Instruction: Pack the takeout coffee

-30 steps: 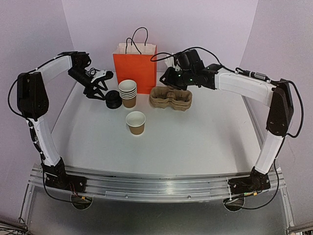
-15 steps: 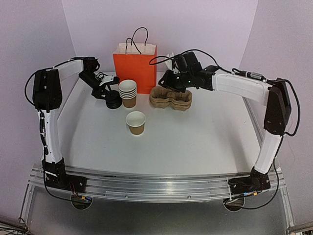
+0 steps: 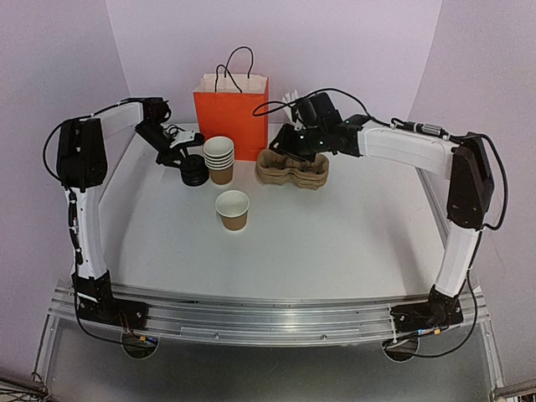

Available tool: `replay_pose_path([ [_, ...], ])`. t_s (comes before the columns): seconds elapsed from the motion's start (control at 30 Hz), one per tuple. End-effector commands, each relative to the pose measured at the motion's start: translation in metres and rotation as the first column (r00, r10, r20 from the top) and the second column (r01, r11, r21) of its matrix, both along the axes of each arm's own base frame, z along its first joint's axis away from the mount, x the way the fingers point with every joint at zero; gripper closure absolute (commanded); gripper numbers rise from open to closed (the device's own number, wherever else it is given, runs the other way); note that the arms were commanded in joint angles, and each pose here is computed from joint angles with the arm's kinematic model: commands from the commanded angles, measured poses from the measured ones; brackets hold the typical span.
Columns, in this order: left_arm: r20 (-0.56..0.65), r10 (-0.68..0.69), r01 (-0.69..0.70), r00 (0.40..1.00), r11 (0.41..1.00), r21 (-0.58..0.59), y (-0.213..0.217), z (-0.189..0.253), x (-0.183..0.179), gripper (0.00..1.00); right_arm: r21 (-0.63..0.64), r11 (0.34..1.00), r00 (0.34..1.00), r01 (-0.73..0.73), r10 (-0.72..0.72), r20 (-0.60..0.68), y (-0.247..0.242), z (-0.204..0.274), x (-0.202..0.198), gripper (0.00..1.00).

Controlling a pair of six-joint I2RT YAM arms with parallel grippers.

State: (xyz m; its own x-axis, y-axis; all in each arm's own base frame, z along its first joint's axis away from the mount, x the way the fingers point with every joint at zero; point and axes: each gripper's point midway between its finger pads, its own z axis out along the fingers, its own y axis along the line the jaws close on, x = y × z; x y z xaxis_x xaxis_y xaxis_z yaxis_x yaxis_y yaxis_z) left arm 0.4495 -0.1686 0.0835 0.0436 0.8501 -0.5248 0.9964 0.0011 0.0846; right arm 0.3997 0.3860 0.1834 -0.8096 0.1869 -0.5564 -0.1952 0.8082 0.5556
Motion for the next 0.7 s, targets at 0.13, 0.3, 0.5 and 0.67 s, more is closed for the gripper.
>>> replay_pose_path([
  [0.13, 0.001, -0.005, 0.005, 1.000, 1.000, 0.011, -0.006, -0.004, 0.003, 0.76, 0.020, 1.000, 1.000, -0.009, 0.008, 0.025, 0.007, 0.013, 0.006, 0.66],
  [0.3, 0.000, -0.014, 0.014, 1.000, 0.999, 0.030, -0.007, -0.010, 0.002, 0.79, 0.016, 1.000, 1.000, -0.008, 0.008, 0.023, 0.006, 0.011, 0.005, 0.65],
  [0.5, -0.002, -0.016, 0.016, 1.000, 0.999, 0.039, -0.008, -0.013, 0.003, 0.81, 0.017, 1.000, 1.000, -0.009, 0.009, 0.023, 0.006, 0.011, 0.005, 0.65],
  [0.67, -0.002, -0.013, 0.013, 1.000, 0.999, 0.039, -0.008, -0.009, 0.003, 0.87, 0.016, 1.000, 1.000, -0.008, 0.008, 0.024, 0.005, 0.012, 0.005, 0.65],
])
